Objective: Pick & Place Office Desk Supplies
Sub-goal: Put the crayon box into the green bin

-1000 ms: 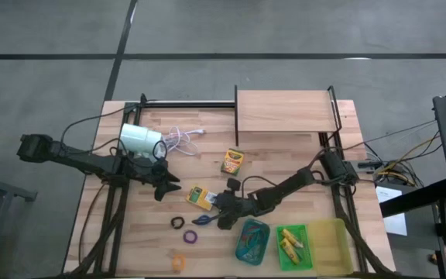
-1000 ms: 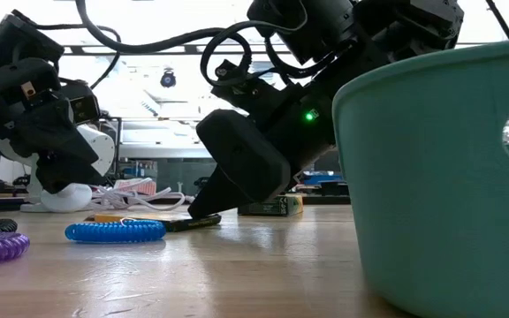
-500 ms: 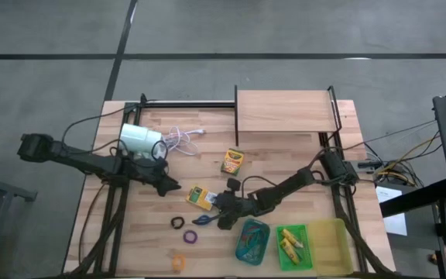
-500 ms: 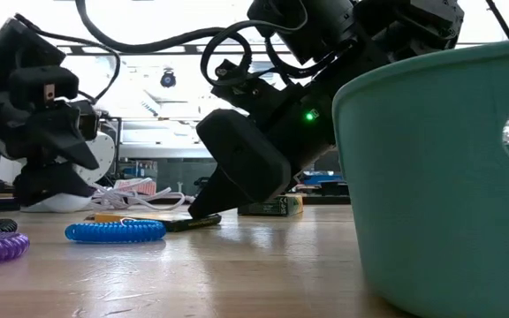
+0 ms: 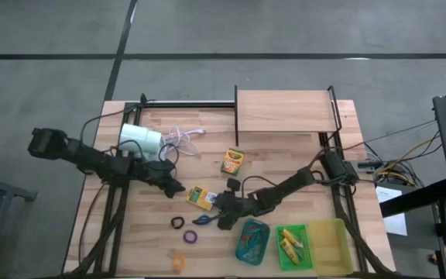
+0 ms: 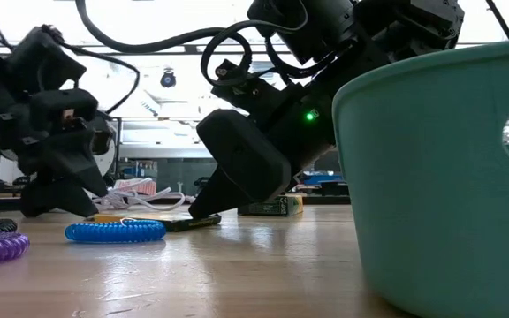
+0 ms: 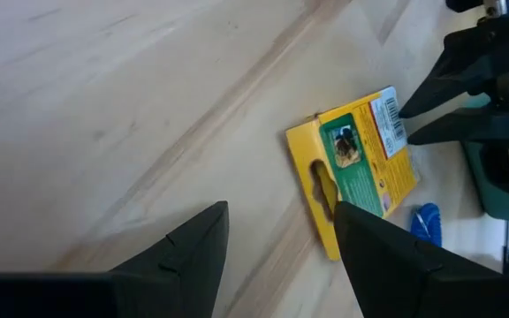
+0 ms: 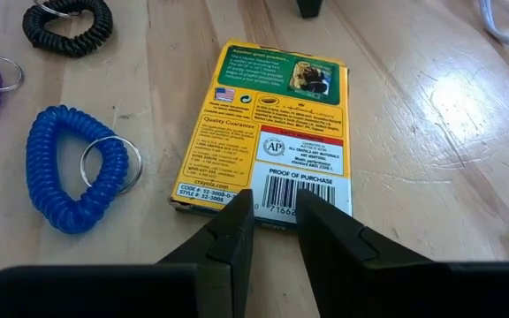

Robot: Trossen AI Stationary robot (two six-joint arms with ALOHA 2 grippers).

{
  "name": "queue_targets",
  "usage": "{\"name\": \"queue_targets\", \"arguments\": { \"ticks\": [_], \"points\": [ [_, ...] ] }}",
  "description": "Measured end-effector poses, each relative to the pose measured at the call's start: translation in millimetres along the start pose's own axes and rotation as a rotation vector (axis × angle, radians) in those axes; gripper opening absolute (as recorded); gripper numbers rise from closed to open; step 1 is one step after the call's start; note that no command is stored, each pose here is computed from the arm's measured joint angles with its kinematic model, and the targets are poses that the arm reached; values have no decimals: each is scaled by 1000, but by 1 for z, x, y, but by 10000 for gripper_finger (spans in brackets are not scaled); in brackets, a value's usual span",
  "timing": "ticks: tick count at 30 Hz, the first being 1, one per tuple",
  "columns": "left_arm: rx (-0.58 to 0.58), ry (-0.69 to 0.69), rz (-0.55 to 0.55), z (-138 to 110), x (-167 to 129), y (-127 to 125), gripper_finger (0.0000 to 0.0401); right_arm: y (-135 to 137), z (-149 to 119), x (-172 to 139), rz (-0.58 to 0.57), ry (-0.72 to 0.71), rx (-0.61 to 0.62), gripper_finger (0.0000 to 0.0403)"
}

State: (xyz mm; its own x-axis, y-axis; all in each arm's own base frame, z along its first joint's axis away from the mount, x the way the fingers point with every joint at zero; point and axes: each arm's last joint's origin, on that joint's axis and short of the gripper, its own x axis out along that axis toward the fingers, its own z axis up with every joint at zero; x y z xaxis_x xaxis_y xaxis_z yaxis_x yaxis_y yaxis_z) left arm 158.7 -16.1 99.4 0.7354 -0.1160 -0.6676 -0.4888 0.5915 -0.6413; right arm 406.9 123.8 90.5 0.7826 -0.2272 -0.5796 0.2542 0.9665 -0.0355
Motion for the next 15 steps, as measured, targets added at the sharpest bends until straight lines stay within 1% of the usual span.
{"name": "queue_targets", "arguments": {
  "ticks": [6,9,15],
  "points": [
    [24,52,15,7,15,-11,216,0,0,0,0,0,0,81],
    [18,75,19,9,20,-14,216,0,0,0,0,0,0,77],
    [18,96,14,12,23,-20,212,0,0,0,0,0,0,72]
  ]
}}
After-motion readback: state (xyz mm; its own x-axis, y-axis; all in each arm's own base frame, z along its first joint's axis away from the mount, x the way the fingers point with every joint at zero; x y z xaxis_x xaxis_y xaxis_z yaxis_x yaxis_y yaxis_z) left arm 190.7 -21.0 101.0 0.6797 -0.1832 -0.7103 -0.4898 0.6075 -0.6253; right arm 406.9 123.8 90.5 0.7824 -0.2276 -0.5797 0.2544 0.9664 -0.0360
